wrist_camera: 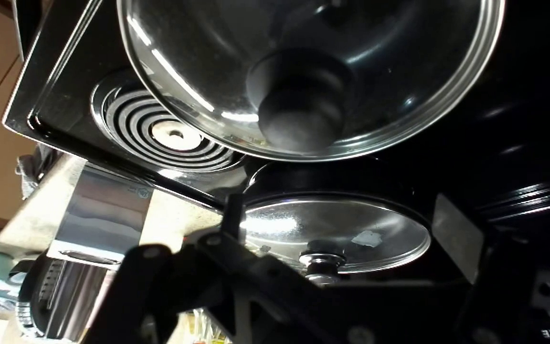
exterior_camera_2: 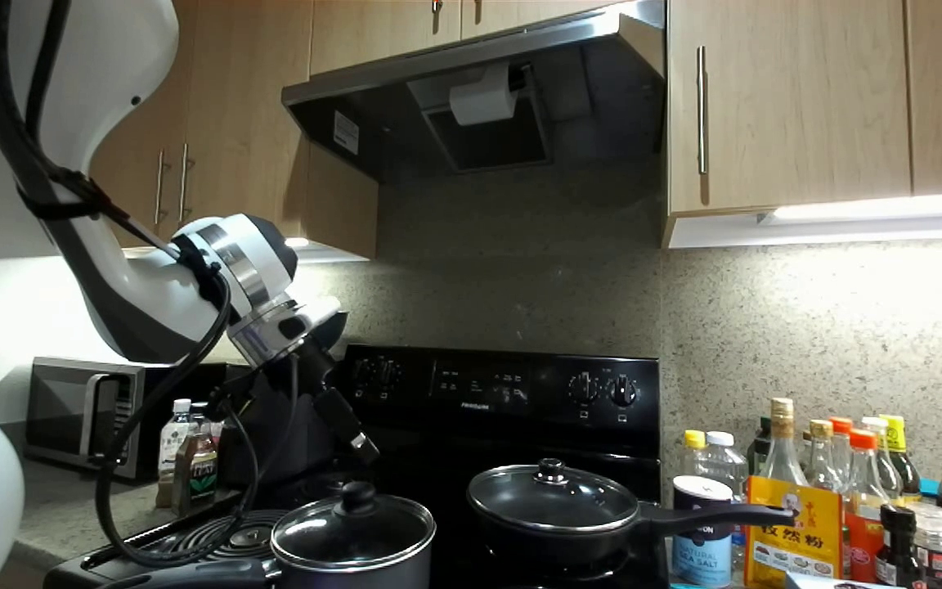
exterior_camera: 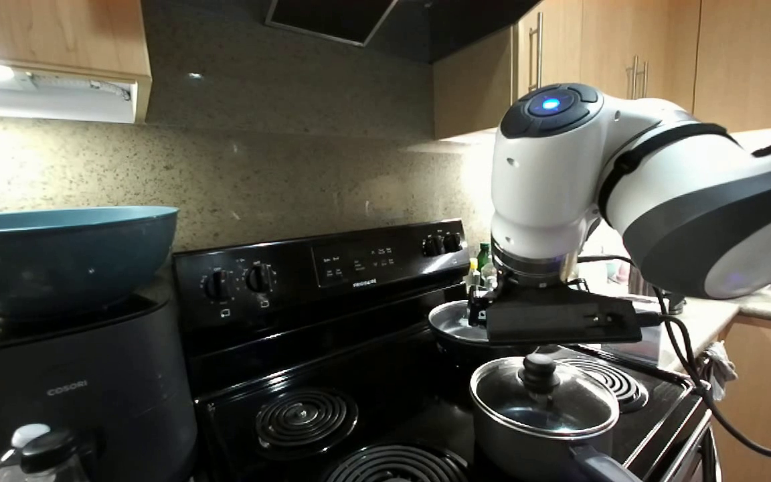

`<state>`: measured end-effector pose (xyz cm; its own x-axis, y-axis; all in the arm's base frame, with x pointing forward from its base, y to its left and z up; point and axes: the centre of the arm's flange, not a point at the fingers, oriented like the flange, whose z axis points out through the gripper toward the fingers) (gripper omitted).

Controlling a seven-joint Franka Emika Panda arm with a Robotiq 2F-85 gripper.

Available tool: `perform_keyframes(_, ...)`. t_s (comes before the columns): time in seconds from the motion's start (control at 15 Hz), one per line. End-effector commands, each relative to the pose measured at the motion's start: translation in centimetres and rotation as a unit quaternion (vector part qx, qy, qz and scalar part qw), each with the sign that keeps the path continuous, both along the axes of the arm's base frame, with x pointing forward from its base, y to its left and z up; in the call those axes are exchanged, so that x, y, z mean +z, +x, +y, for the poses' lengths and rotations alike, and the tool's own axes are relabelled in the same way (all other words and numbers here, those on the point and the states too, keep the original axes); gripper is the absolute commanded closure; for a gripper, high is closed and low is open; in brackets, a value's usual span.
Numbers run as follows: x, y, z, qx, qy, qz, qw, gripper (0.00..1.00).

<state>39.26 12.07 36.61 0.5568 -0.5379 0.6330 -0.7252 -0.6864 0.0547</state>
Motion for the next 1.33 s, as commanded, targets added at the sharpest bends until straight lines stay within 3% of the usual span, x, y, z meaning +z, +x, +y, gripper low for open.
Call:
perform_keyframes(0.0,0.1,0.9,-0.9,-0.002,0.026,0.015,0.9996,0.0)
perform_keyframes(0.33,-0.1,2.0,-2.7,-0.038,0.08,0.064,0.994,0.0)
perform_keyframes(0.6,-0.6,2.5,-2.5,-0.041,0.128,0.111,0.9846,0.06)
perform_keyframes(0.73,-0.9,2.6,-2.2,-0.042,0.14,0.126,0.9811,0.32)
perform_keyframes(1.2,-1.1,2.5,-2.9,-0.063,0.164,0.136,0.975,0.77)
perform_keyframes(1.27,-1.1,2.5,-3.1,-0.065,0.167,0.136,0.9744,0.78)
